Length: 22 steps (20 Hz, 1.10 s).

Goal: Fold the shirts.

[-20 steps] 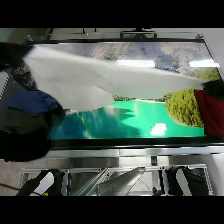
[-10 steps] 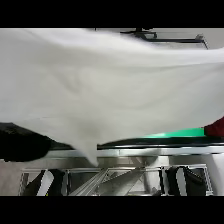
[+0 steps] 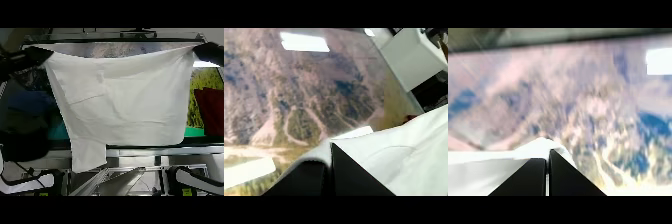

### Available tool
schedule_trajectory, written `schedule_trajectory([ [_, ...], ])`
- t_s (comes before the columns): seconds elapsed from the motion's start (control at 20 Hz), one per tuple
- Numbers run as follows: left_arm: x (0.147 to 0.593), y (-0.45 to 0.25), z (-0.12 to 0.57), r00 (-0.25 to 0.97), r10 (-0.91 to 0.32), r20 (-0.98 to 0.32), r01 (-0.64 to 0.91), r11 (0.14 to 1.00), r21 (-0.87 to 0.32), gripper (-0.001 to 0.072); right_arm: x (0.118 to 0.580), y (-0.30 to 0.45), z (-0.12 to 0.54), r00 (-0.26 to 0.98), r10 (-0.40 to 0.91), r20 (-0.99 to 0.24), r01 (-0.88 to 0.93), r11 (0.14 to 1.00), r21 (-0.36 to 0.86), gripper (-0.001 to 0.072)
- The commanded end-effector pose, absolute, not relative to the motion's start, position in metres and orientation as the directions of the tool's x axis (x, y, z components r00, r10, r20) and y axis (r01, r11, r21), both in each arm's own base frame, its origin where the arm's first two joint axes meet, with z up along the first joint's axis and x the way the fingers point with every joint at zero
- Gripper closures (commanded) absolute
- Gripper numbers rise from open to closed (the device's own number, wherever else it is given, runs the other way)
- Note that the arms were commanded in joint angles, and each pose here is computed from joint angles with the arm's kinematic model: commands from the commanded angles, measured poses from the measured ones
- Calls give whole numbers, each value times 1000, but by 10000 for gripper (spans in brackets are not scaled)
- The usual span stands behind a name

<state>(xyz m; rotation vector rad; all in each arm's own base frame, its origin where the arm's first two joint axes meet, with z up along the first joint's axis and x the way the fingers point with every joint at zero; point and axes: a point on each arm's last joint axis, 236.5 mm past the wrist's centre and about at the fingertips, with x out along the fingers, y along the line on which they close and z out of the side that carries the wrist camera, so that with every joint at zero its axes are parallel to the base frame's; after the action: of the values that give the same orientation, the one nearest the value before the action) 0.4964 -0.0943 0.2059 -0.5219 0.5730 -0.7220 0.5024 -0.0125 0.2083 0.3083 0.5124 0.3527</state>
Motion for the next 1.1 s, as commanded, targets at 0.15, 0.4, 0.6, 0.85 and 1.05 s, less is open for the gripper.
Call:
schedule_trajectory([
  [0.15, 594, -87, 44, 562, -713, -420, 356, 666, -655, 686, 594, -39, 10, 768, 255, -587, -18, 925, 379, 689],
  [0.4, 600, -44, 67, 534, -730, -426, 332, 645, -688, -6, 592, -51, 41, 796, 245, -553, -23, 926, 378, 108],
  [0.6, 544, 2, 67, 400, -708, -581, 170, 681, -713, -5, 553, -57, 74, 747, 334, -575, -29, 880, 474, 679],
  [0.85, 437, -15, 19, 179, -758, -628, -36, 632, -774, 13, 490, -49, 50, 553, 507, -661, 8, 790, 613, 694],
  [1.05, 349, -18, -50, 81, -653, -753, -204, 729, -653, 14, 449, -28, 21, 409, 608, -680, 42, 732, 680, 694],
])
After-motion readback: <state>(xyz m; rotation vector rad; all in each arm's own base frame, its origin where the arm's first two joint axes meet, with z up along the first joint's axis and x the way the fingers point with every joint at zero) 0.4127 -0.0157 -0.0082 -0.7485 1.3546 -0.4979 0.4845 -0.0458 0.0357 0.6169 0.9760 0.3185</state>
